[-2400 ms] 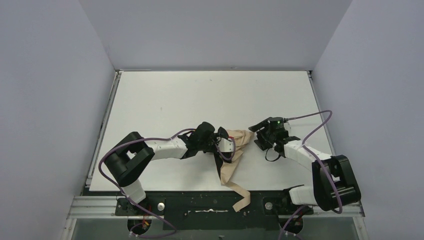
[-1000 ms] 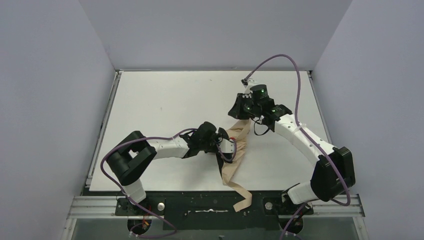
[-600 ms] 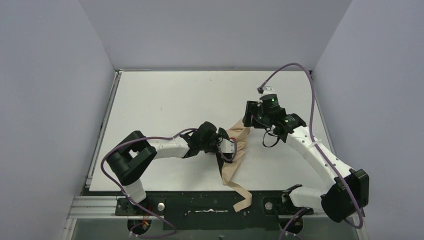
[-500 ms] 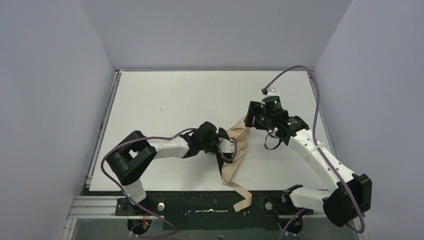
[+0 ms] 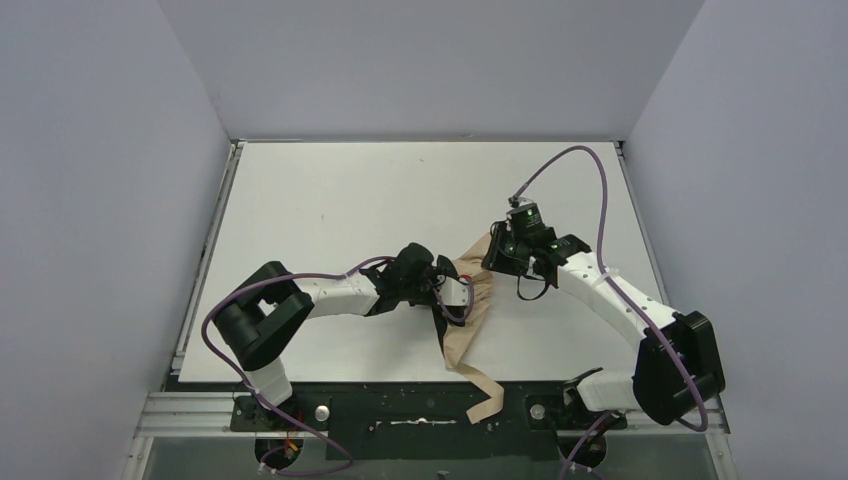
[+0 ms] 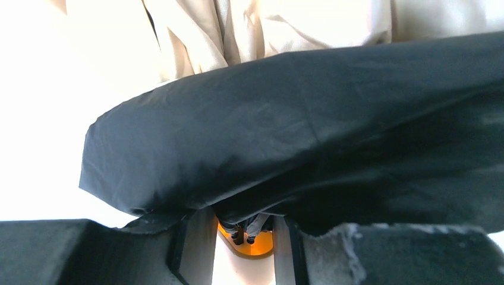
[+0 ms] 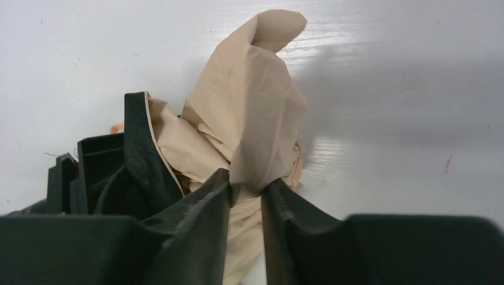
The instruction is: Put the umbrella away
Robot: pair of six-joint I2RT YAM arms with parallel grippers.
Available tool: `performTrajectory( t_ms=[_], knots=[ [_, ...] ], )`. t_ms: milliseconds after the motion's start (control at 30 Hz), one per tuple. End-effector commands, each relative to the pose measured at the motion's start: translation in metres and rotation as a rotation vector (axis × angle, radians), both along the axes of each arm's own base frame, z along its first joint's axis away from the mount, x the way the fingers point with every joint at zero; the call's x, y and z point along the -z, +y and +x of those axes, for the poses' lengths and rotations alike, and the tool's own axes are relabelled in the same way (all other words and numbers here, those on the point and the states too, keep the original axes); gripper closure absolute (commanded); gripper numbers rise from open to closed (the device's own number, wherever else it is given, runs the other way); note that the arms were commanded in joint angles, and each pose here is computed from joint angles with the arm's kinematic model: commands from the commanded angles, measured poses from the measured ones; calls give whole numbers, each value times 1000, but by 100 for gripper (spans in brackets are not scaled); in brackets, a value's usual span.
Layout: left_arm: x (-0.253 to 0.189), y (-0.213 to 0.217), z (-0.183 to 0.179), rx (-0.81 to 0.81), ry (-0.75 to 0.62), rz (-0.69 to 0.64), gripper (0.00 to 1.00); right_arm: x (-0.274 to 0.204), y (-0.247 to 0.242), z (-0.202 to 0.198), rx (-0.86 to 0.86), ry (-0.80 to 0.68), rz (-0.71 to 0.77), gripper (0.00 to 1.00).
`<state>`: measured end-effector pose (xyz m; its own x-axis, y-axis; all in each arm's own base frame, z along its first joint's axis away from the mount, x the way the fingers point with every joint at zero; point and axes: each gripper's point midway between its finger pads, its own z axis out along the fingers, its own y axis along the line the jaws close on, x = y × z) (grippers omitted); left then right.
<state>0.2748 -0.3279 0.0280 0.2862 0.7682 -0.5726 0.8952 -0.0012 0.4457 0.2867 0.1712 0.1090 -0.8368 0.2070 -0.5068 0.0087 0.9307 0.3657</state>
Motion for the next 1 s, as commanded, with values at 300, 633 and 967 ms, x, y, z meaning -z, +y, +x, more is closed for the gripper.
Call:
performTrajectory(
  t_ms=[300, 633, 967],
  knots=[
    [18, 7, -18, 35, 82, 68, 100, -68, 39, -38, -217, 0, 159, 100],
    [20, 7, -20, 41, 88, 74, 100, -65, 83, -40, -305, -24, 204, 100],
    [20, 7, -21, 51, 77, 72, 100, -53, 92, -21, -302, -45, 169, 100]
  ],
)
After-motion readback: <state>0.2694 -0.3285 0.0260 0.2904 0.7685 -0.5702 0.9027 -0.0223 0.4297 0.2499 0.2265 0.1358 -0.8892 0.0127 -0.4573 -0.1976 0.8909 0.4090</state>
